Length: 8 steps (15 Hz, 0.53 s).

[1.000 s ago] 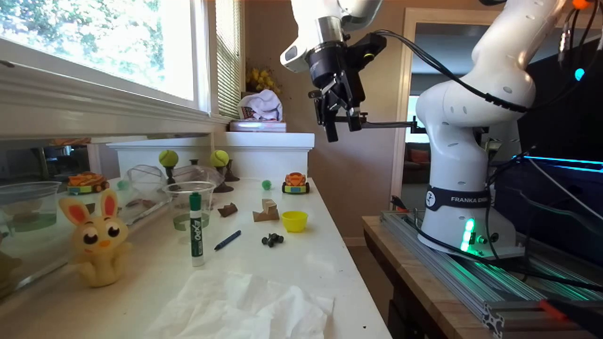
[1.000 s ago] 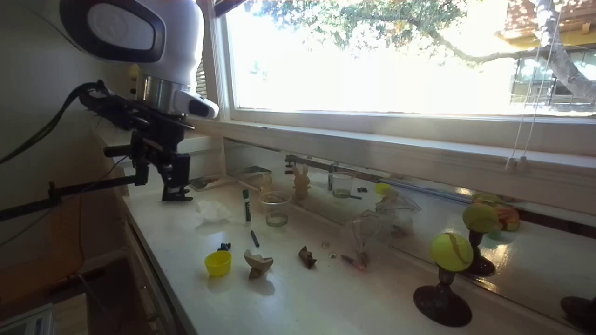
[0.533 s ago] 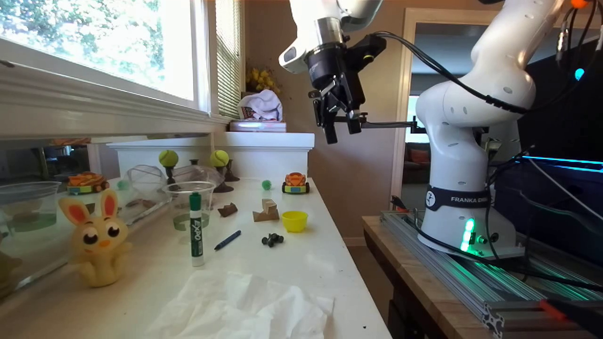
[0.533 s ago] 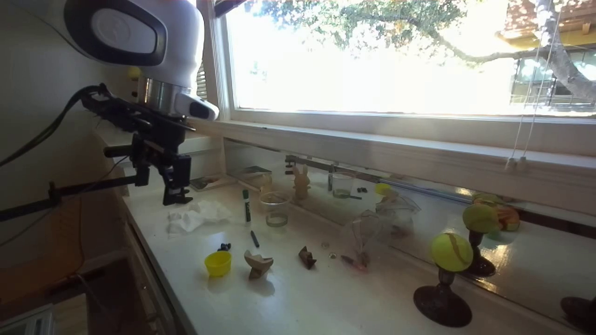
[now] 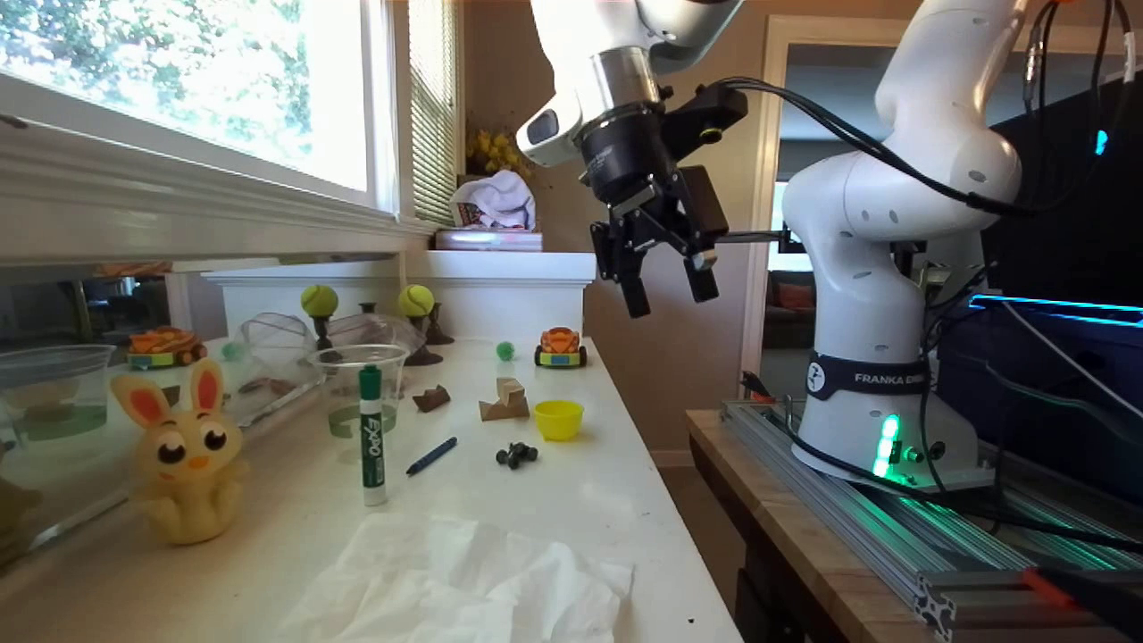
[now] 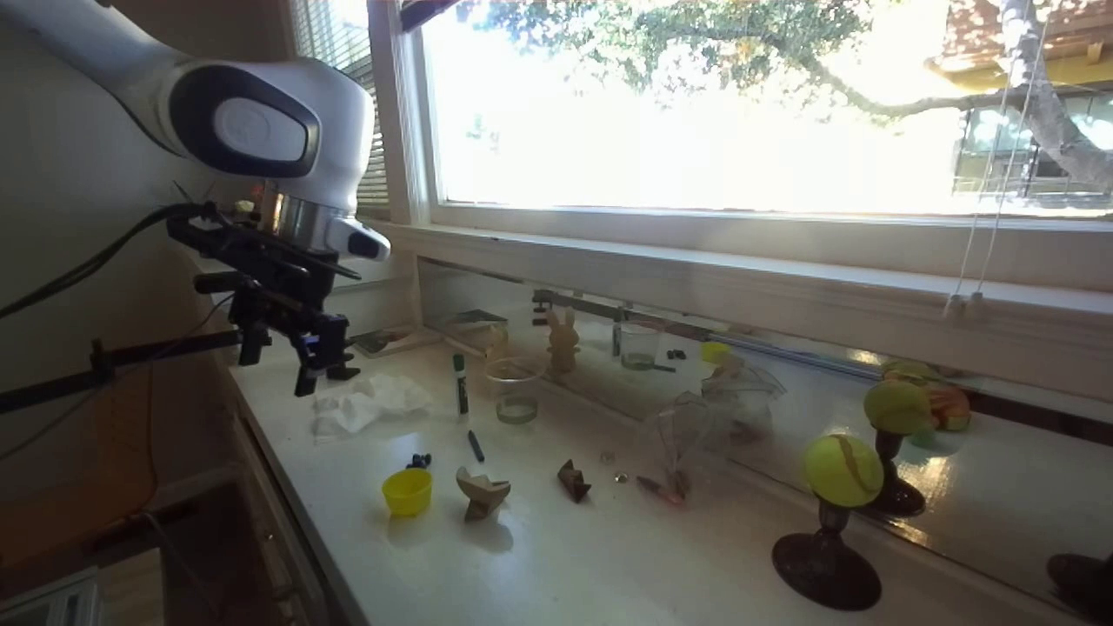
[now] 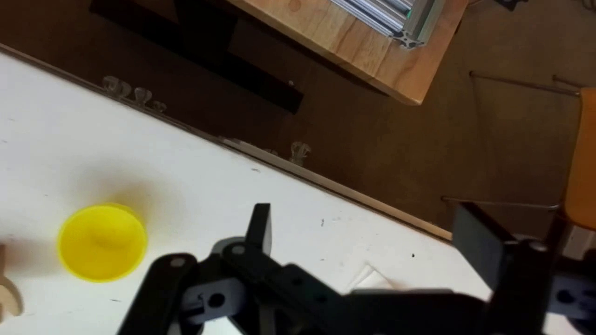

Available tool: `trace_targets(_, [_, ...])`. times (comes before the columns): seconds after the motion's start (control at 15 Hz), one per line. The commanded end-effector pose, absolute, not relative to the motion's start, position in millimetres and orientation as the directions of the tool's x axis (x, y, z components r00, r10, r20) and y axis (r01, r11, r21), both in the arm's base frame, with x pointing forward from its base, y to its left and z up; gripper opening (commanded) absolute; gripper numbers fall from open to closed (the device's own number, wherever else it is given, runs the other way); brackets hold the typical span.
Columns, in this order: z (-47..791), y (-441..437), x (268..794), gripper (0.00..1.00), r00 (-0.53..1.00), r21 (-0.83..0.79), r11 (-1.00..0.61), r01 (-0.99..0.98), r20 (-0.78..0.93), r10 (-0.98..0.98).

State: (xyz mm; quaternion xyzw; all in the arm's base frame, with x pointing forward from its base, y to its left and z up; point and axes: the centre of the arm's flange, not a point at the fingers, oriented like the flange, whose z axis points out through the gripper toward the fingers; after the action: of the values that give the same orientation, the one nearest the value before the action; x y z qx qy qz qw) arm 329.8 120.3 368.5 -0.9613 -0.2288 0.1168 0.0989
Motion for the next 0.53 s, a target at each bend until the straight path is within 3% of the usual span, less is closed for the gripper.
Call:
trace_targets(0.0, [346.9, 171.6, 358.0, 1.00, 0.830, -0.291, -0.841, 0.457, -0.200, 0.520])
trace_targets(0.2, [330.5, 197.4, 369.4, 1.00, 0.846, -0.289, -0.851, 0.439, -0.185, 0.499])
trace_targets(0.47, [310.5, 223.8, 389.7, 1.00, 0.938, -0.221, -0.929, 0.297, -0.115, 0.327])
